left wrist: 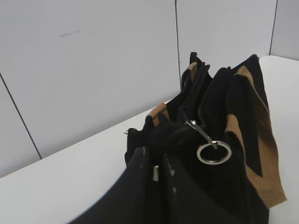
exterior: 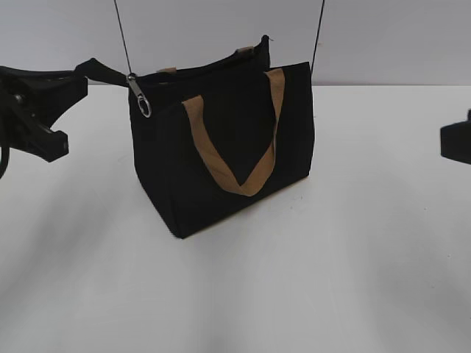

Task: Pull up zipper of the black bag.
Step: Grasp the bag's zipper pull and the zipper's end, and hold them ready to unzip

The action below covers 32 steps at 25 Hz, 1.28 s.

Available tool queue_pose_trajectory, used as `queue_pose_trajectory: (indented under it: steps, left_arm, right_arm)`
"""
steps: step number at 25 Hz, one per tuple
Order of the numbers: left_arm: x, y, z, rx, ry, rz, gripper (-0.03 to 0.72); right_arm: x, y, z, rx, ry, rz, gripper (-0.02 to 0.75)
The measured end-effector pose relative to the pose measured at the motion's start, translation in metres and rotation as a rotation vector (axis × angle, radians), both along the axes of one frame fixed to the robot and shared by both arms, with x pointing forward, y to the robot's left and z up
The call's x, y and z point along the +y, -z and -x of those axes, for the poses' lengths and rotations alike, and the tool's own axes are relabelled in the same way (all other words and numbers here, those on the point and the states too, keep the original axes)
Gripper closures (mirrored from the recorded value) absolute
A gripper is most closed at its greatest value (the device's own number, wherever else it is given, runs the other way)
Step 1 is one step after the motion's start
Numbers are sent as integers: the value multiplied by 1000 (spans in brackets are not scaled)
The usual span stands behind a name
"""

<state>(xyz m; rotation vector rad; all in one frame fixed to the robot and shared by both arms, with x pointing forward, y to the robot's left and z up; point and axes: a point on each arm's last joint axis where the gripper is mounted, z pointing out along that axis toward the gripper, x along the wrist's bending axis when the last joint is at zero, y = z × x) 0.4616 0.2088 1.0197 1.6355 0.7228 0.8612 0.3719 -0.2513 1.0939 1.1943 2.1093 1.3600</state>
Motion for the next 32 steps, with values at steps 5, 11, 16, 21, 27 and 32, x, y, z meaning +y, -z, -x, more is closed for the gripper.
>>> queue_pose_trajectory:
  steps: [5,11,16,21,27,32]
  left_arm:
    - [0,-1,0,-5,3,9,666]
    - [-1,-3,0,-14,9,40,666]
    - [-1,-3,0,-15,10,43,666]
    - [-1,-3,0,-15,10,43,666]
    - [-1,-4,0,-18,11,46,666]
    - [-1,-4,0,-19,7,53,666]
  right_arm:
    - [13,10,-26,12,-73,-33,370]
    - [48,11,-49,5,-184,-7,370]
    - [82,8,-81,2,-249,21,370]
    - [115,13,-109,34,-320,38,370]
    - [145,16,-145,42,-352,42,370]
    - [175,25,-162,60,-400,46,370]
